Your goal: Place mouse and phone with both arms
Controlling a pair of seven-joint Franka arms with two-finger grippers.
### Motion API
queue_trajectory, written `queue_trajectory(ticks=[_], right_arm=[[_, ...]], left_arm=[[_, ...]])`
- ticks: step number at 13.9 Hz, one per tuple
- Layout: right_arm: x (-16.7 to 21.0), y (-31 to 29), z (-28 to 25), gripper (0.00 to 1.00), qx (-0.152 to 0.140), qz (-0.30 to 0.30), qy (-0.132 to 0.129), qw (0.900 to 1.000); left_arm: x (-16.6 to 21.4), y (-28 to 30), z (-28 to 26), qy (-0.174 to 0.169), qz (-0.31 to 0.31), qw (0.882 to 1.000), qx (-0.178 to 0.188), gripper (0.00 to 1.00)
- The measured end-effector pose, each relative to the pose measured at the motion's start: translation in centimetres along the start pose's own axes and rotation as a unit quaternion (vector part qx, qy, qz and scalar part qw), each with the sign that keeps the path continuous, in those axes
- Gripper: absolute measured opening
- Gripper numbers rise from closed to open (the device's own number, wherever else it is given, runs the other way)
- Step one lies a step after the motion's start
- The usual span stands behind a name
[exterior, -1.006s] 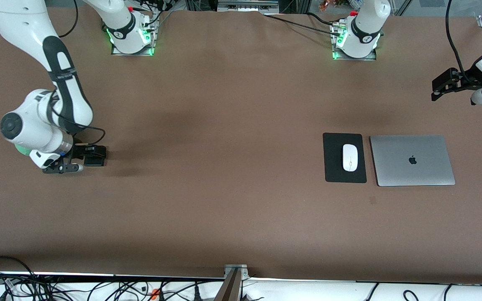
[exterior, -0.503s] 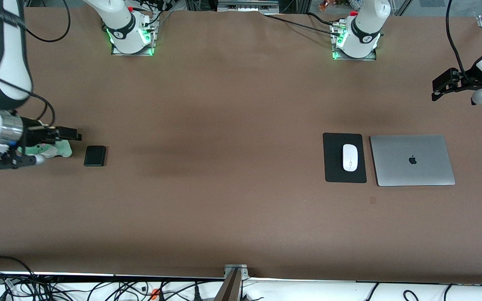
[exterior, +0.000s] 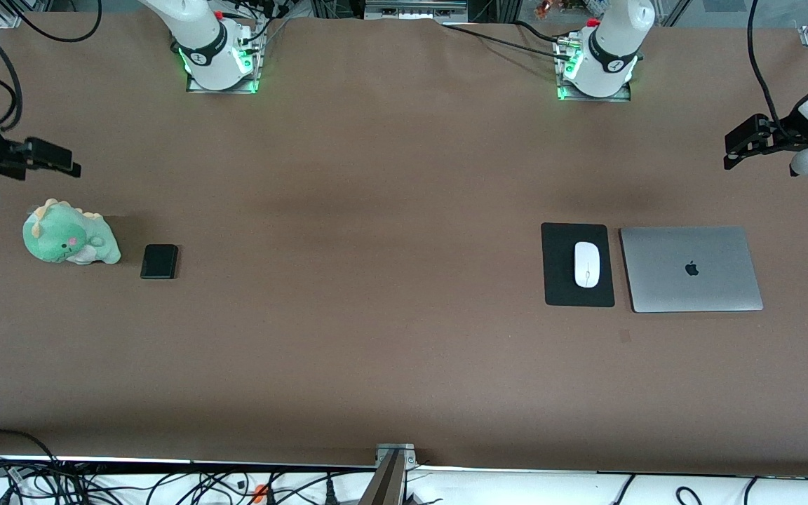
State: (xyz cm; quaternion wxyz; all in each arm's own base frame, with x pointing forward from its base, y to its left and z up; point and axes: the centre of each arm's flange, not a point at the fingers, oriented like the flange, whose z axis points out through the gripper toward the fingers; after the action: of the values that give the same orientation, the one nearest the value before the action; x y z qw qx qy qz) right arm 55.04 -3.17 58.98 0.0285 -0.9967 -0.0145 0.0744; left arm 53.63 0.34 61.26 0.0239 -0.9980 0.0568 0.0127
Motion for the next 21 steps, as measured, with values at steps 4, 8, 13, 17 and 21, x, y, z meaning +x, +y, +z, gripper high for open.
queue_trajectory(ticks=[4, 8, 13, 17, 21], right_arm=[[-1.5, -0.4, -2.2, 1.0, -0.011, 0.006, 0.017, 1.0], [-1.6, -0.6, -3.6, 1.0, -0.015, 0.004, 0.033, 0.999], [-0.1, -0.7, -1.6, 1.0, -0.018, 0.004, 0.013, 1.0], [0.2, 0.0, -1.2, 1.0, -0.018, 0.01, 0.011, 1.0], [0.2, 0.2, -1.3, 1.0, -0.018, 0.012, 0.011, 1.0]], left_arm=[[0.0, 0.0, 0.0, 0.0, 0.0, 1.0, 0.0, 1.0], [0.0, 0.0, 0.0, 0.0, 0.0, 1.0, 0.0, 1.0], [0.0, 0.0, 0.0, 0.0, 0.0, 1.0, 0.0, 1.0], [0.0, 0.0, 0.0, 0.0, 0.0, 1.0, 0.0, 1.0], [0.0, 0.0, 0.0, 0.0, 0.0, 1.0, 0.0, 1.0]])
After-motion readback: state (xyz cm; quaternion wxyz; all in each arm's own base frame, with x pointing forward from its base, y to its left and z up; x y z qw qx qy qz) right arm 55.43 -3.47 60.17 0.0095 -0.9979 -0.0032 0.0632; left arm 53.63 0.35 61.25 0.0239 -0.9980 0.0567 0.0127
